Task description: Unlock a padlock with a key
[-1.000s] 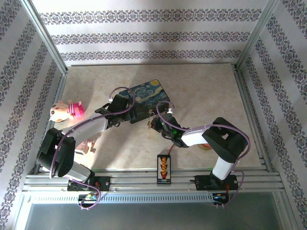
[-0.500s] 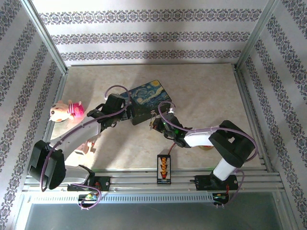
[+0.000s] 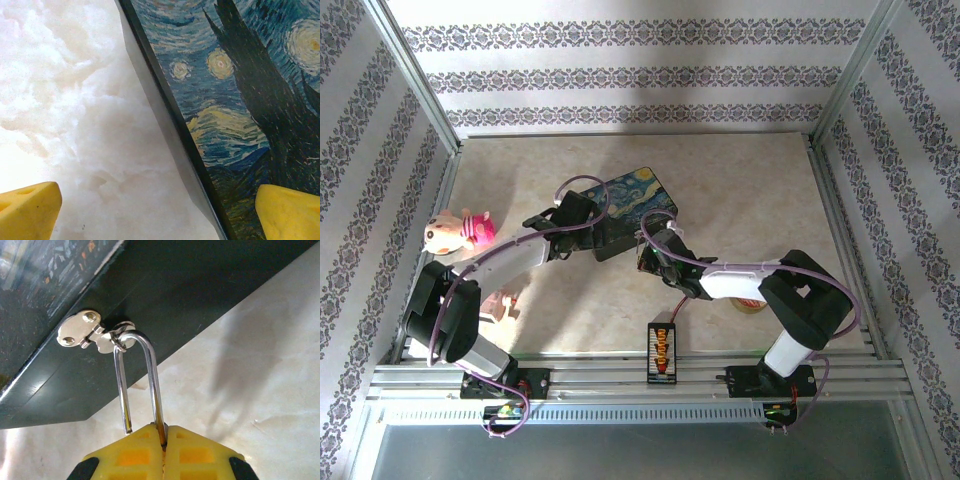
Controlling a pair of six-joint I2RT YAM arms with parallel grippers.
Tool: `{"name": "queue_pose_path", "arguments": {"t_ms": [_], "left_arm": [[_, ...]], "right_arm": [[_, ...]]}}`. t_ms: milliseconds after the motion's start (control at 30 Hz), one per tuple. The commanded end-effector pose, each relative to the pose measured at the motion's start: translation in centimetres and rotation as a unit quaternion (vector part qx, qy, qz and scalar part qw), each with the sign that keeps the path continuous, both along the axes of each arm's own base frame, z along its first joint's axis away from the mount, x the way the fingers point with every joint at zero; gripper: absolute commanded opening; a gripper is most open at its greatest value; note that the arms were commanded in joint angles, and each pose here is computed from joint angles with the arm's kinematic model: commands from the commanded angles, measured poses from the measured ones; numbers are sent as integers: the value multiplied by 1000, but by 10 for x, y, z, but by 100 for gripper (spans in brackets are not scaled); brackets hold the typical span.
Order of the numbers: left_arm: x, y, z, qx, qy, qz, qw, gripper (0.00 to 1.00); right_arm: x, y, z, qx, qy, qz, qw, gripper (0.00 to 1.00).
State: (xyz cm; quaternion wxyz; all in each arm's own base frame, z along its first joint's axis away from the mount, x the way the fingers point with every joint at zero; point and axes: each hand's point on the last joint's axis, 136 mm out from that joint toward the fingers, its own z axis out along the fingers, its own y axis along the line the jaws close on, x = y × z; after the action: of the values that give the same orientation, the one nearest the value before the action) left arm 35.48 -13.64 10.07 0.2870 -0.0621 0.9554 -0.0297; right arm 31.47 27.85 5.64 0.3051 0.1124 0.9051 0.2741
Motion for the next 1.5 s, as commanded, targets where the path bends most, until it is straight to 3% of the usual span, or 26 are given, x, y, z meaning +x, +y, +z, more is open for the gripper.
{"name": "queue_pose_path", "arguments": {"t_ms": [0, 533, 800, 1100, 1200, 1467], "left_arm": [[-6, 10, -10, 48, 21, -4, 999, 99], [-25, 2, -30, 1, 39, -10, 999, 98], [-34, -3, -38, -18, 48, -25, 998, 98], [-37, -2, -38, -22, 43, -26, 999, 98], [-37, -1, -38, -21, 42, -23, 999, 98], [-36, 2, -35, -17, 39, -16, 999, 98]], "right_arm": [[6, -9, 8, -68, -21, 0, 997, 0], [24, -9, 16, -40, -24, -92, 995, 0], [32, -2, 21, 21, -31, -141, 989, 0], [36, 3, 31, -39, -44, -117, 991, 2], [31, -3, 24, -55, -31, -110, 992, 8], [16, -26, -5, -71, 9, -100, 992, 10]]}}
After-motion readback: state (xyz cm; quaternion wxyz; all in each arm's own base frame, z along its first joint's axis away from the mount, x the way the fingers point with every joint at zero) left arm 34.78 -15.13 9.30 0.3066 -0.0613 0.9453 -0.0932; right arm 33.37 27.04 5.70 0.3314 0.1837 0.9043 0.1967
